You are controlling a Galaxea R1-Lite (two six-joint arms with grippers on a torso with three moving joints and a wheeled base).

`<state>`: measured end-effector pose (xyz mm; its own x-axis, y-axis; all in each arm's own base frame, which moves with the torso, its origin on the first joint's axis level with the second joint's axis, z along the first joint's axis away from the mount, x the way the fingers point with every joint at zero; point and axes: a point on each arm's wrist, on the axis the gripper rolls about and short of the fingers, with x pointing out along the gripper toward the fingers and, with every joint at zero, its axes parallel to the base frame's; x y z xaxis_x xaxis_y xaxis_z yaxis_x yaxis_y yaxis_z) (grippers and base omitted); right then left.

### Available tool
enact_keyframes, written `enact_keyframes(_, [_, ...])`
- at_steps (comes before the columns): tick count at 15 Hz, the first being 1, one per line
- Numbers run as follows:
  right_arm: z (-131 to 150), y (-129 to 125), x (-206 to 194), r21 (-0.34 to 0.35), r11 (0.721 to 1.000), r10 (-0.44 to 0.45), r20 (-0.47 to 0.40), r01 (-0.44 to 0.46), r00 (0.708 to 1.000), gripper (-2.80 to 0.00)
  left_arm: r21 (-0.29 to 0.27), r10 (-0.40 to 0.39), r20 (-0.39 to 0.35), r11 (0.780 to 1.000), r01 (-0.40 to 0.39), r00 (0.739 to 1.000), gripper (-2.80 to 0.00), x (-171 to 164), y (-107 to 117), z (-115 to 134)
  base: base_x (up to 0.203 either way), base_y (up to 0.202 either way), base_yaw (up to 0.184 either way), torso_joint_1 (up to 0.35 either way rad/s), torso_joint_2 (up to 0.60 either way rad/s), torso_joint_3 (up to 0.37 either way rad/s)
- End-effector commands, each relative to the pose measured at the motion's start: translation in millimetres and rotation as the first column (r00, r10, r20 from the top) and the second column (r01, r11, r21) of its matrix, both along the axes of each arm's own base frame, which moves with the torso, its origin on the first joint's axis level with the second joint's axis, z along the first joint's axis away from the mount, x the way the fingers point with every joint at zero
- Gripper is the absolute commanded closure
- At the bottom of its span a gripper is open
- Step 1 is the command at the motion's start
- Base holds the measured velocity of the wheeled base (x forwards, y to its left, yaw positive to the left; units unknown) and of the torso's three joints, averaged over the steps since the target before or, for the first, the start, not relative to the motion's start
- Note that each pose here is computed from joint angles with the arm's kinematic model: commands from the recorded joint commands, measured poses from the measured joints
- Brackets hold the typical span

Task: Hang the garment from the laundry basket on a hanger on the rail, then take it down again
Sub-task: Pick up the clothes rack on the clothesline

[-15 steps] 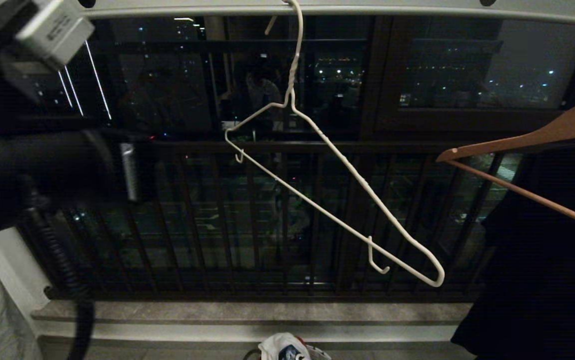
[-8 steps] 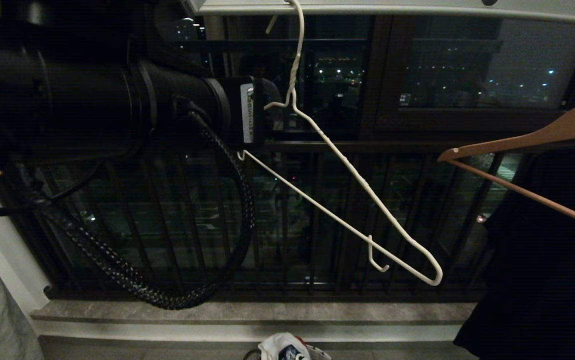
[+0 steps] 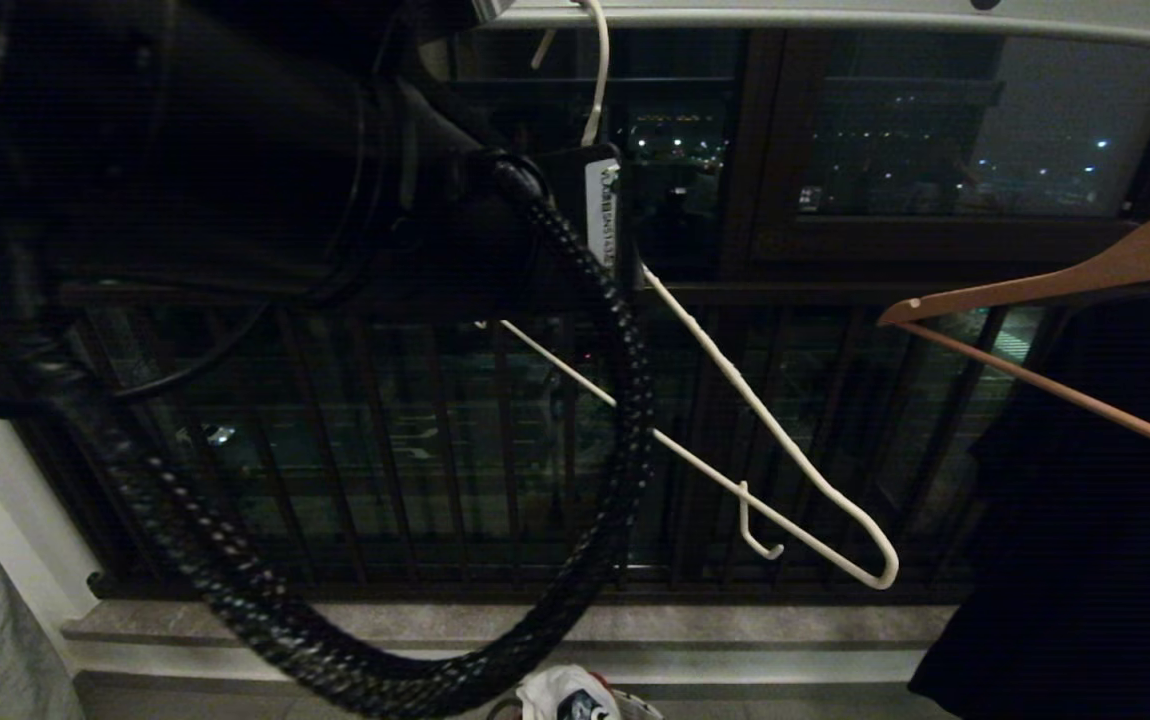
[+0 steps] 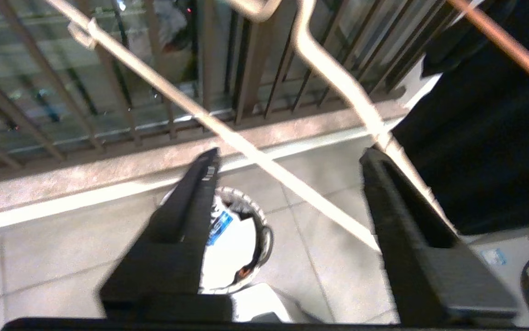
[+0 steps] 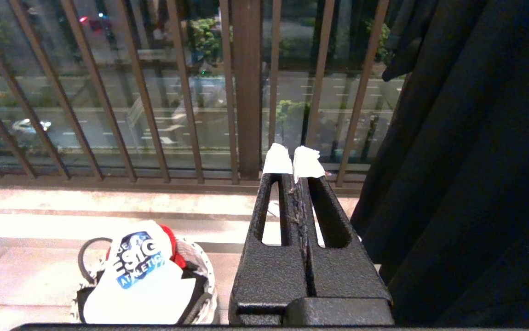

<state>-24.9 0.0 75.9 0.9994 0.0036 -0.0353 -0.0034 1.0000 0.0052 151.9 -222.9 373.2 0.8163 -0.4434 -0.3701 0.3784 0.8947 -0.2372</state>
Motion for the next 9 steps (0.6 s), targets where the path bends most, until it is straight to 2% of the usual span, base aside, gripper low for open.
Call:
enact_keyframes(1, [0, 0, 0, 0.0, 1.0, 0.001, -0.001, -0.001, 1.0, 0.0, -0.004, -0.011, 0.005, 1.0, 0.011, 1.0, -2.8, 4, -15, -4, 0.0, 0.0, 0.0, 0.0, 0.0, 0.0])
enact_keyframes(5, [0, 0, 0, 0.001, 1.0, -0.001, -0.002, 0.001, 1.0, 0.0, -0.023, -0.05, 0.017, 0.998, 0.05, 0.999, -2.8, -10, -13, 3, 0.0, 0.0, 0.0, 0.0, 0.0, 0.0])
enact_keyframes(9, [0, 0, 0, 0.001, 1.0, 0.001, -0.002, -0.001, 1.0, 0.0, -0.009, -0.075, 0.002, 0.997, 0.075, 0.997, -2.8, -23, 0, 6, 0.0, 0.0, 0.0, 0.0, 0.0, 0.0])
